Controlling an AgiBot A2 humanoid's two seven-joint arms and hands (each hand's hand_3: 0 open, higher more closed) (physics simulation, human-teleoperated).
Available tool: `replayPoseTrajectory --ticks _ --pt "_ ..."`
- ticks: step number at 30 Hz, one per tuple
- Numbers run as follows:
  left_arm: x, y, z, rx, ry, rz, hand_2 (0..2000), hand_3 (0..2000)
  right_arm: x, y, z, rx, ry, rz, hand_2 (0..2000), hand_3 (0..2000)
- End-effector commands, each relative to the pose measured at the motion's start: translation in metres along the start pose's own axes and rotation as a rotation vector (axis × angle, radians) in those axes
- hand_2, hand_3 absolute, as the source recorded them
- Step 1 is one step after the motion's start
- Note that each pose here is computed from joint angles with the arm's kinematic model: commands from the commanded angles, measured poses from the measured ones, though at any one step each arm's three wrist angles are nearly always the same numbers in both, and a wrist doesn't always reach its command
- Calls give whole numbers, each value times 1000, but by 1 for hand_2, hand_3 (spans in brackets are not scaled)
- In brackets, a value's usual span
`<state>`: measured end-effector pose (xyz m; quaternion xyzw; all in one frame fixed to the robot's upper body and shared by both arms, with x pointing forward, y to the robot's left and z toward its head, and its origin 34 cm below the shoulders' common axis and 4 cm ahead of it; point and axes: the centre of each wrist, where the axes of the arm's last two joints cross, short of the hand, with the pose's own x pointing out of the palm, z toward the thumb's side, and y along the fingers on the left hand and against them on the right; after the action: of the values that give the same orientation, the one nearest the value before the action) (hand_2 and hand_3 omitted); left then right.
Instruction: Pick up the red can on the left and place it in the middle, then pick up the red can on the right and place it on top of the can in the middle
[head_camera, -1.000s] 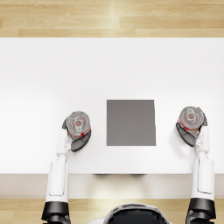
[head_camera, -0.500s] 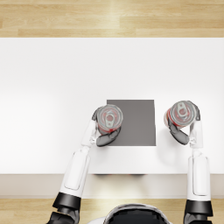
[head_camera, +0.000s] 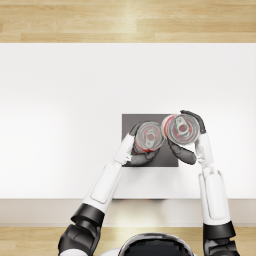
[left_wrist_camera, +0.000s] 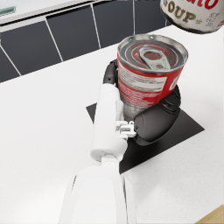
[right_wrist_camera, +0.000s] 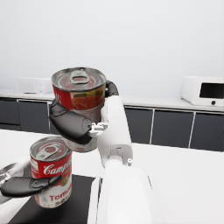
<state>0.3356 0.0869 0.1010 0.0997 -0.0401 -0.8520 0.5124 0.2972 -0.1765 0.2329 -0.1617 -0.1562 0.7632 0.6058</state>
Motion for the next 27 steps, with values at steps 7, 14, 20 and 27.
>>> replayPoseTrajectory --ticks 7,14,20,27 --pt "-3 6 -23 -90 29 -22 639 1193 29 -26 29 -115 -32 88 2000 1520" --pt "-5 -17 16 122 14 71 0 0 43 -39 34 -132 -53 121 2000 1520" --pt "-45 -75 96 183 1 233 0 0 49 -44 38 -1 -55 147 2000 1520" --pt "-92 -112 115 199 2 461 0 0 60 -54 19 258 -47 196 2000 1520"
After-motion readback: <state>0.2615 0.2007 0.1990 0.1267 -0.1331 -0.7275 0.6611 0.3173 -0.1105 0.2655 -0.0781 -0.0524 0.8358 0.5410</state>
